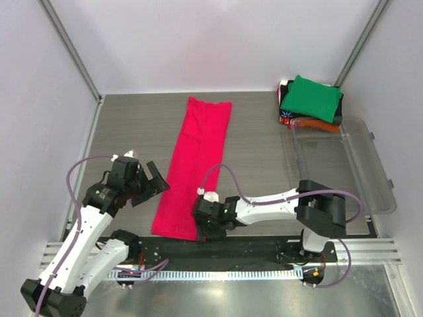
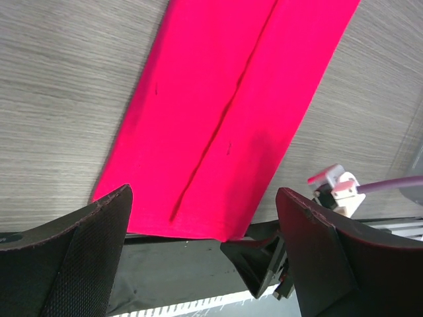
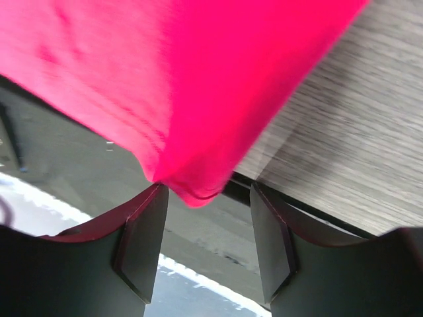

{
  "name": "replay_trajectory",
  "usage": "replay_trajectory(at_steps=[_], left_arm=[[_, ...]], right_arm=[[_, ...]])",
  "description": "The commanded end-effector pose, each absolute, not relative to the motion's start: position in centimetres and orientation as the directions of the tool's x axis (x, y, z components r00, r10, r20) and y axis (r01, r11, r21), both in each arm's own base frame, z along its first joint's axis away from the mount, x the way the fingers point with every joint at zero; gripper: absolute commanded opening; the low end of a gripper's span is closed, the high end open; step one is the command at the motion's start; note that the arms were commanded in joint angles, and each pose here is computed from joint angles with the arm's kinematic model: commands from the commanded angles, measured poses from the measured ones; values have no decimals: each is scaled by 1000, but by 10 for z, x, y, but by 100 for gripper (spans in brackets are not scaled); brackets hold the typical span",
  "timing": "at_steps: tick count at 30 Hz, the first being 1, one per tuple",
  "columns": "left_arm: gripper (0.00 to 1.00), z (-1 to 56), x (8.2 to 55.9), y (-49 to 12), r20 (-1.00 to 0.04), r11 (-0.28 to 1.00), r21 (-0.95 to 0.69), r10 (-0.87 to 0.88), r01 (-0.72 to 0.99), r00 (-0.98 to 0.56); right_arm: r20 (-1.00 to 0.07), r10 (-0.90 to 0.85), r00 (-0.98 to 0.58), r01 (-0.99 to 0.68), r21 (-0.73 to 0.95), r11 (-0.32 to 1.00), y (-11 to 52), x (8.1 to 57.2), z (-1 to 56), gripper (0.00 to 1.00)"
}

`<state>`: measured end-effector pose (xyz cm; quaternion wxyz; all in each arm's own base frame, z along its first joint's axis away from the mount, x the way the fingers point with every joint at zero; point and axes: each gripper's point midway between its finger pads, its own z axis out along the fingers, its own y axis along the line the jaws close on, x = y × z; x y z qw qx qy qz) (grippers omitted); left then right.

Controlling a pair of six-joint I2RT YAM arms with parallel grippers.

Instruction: Fold and stack the t-shirts

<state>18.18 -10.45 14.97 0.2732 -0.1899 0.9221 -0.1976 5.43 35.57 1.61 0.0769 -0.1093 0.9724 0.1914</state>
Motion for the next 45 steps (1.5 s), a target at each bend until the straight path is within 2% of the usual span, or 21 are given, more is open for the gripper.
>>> replay_trajectory(at_steps=[1,7,12,22,26,27,31,40,45], left_arm=[[89,148,180,-102,-428,845,-463,-479,-270,-767],[89,147,180,-104,-430,848,-460,-471,-262,-770],[88,146,180,-104,-431,850,-456,-472,-266,-769],[83,132,168,-99,-399,832,-438,-519,-340,-756],[78,122,160,-99,-388,823,-433,-538,-367,-748],[77,122,159,-100,-386,822,-432,-541,-372,-747],[75,116,150,-104,-380,838,-404,-517,-366,-767],[62,103,120,-121,-318,849,-432,-460,-305,-829],[56,80,101,-133,-268,862,-427,-411,-275,-871]], right_arm=[[-266,-118,-957,-233,457,859,378,65,46,59],[-269,-93,-959,-220,495,841,381,64,60,59],[-265,-79,-961,-196,451,871,372,66,43,57],[-285,-56,-957,-164,374,913,356,79,16,46],[-292,-46,-955,-154,359,921,348,83,12,29],[-291,-43,-956,-151,358,921,347,83,12,20],[-292,-33,-956,-144,367,919,335,81,17,1],[-274,-24,-961,-120,337,934,282,66,16,1],[-268,-17,-963,-113,345,932,275,63,16,1]])
